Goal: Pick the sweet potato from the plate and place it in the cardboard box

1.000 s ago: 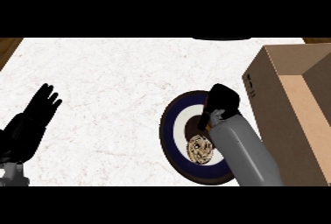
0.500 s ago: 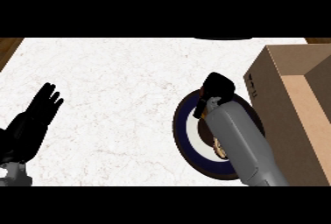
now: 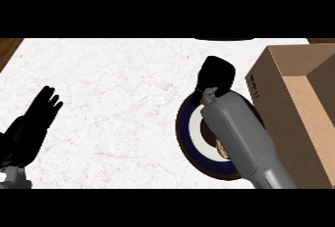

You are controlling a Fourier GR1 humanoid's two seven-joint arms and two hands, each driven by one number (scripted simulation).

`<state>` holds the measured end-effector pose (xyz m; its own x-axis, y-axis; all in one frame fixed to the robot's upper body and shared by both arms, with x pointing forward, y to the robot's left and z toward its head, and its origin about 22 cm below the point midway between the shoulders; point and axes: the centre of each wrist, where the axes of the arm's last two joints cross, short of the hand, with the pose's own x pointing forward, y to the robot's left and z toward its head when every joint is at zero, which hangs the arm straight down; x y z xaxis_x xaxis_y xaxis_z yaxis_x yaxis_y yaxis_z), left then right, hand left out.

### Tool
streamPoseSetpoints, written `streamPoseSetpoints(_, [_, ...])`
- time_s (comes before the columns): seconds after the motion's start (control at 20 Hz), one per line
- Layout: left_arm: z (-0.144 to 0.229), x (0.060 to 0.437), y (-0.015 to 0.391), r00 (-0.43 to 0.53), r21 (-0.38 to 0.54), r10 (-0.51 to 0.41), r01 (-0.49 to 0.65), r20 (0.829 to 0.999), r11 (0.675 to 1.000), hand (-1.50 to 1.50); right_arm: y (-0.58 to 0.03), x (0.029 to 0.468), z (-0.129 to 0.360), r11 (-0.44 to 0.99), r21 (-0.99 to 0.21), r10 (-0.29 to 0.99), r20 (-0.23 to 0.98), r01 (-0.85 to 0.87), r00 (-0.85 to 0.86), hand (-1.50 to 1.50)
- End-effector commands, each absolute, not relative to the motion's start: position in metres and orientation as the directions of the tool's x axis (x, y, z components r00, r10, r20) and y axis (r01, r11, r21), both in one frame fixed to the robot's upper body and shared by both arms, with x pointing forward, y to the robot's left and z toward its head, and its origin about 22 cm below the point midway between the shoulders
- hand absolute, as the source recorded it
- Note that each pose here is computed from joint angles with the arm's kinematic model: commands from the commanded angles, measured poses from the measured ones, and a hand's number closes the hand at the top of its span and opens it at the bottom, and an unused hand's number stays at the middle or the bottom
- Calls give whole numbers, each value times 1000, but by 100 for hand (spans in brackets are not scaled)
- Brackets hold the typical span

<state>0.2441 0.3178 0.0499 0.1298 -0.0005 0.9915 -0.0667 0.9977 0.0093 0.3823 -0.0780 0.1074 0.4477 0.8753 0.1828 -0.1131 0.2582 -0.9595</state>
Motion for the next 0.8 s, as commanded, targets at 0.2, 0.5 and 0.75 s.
streamPoseSetpoints(0.2, [48, 229, 319, 138, 28, -18, -72, 990, 997, 0, -54, 366, 214, 151, -971, 868, 220, 185, 445, 150])
streamPoseSetpoints(0.5, [52, 245, 316, 131, 15, -3, -85, 991, 996, 0, -62, 364, 255, 62, -936, 793, 258, 347, 552, 150])
streamPoseSetpoints(0.75, [48, 236, 321, 124, 18, -9, -77, 992, 997, 0, -93, 359, 275, 11, -918, 736, 275, 396, 618, 150])
